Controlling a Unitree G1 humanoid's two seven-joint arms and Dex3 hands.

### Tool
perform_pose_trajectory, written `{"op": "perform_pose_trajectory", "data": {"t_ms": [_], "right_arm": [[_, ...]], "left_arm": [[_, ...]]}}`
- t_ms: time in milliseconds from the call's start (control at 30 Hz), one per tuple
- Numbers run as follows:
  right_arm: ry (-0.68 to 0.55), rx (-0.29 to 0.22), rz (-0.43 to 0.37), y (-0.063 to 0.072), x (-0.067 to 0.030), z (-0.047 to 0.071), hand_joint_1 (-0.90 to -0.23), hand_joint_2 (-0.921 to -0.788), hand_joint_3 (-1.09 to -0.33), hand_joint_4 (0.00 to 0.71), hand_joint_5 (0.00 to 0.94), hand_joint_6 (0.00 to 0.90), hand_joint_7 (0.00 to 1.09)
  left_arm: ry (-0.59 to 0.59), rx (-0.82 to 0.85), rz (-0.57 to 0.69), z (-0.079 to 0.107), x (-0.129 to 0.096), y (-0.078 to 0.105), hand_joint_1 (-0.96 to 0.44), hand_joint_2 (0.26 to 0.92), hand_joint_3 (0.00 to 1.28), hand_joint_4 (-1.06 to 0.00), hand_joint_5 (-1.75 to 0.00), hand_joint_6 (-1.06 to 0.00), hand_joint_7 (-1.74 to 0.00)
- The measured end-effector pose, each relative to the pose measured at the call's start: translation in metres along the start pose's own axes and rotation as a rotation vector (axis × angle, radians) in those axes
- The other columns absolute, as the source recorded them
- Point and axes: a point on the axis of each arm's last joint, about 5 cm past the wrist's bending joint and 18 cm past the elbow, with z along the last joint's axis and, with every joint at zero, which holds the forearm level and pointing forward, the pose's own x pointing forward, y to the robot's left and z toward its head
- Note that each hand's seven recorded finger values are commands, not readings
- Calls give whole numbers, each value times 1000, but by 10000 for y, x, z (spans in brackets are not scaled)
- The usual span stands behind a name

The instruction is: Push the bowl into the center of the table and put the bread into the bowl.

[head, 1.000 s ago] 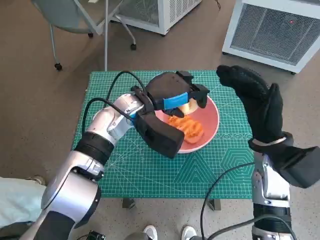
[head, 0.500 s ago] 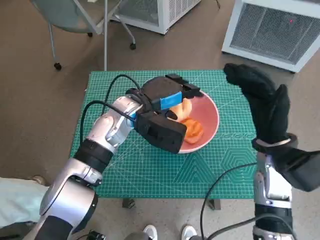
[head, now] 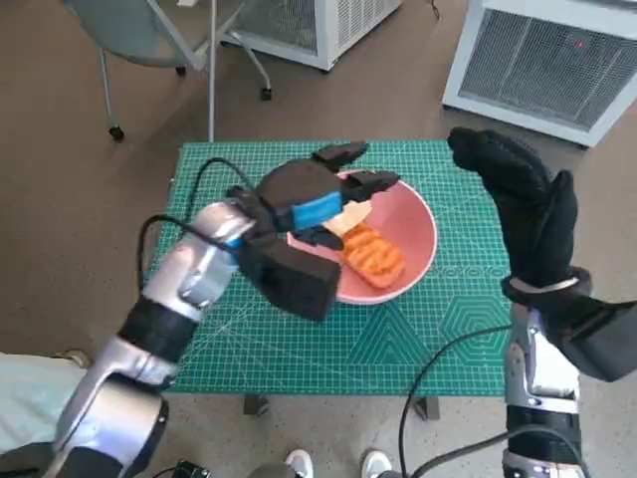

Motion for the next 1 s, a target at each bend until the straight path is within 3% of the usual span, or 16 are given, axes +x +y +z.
{"op": "perform_pose_trajectory", "data": {"t_ms": [233,400,567,733,1000], "right_arm": [[-5,1,-5,-6,3,-2,-649,-921,-695,103,1,-1,444],[-6,1,-8,-8,10,-8,-653,-921,-695,103,1,-1,443],[-12,-1,-8,-3,34,-2,-658,-921,-696,102,0,-1,442],[-20,-6,-1,27,73,6,-659,-921,-698,101,0,-1,440],[-39,-11,20,61,140,36,-661,-921,-704,96,0,-1,431]], "left_arm": [[-52,-242,85,-41,-200,178,-427,916,5,-20,-6,-261,-21],[-126,-384,200,-80,-345,199,-390,920,28,-64,-22,-307,-42],[-228,-492,387,-109,-413,86,-427,921,130,-101,-30,-325,-52],[-342,-632,556,-90,-393,-94,-464,921,295,-107,-23,-268,-36],[-406,-751,684,-54,-312,-328,-498,921,402,-105,-12,-188,-9]]}}
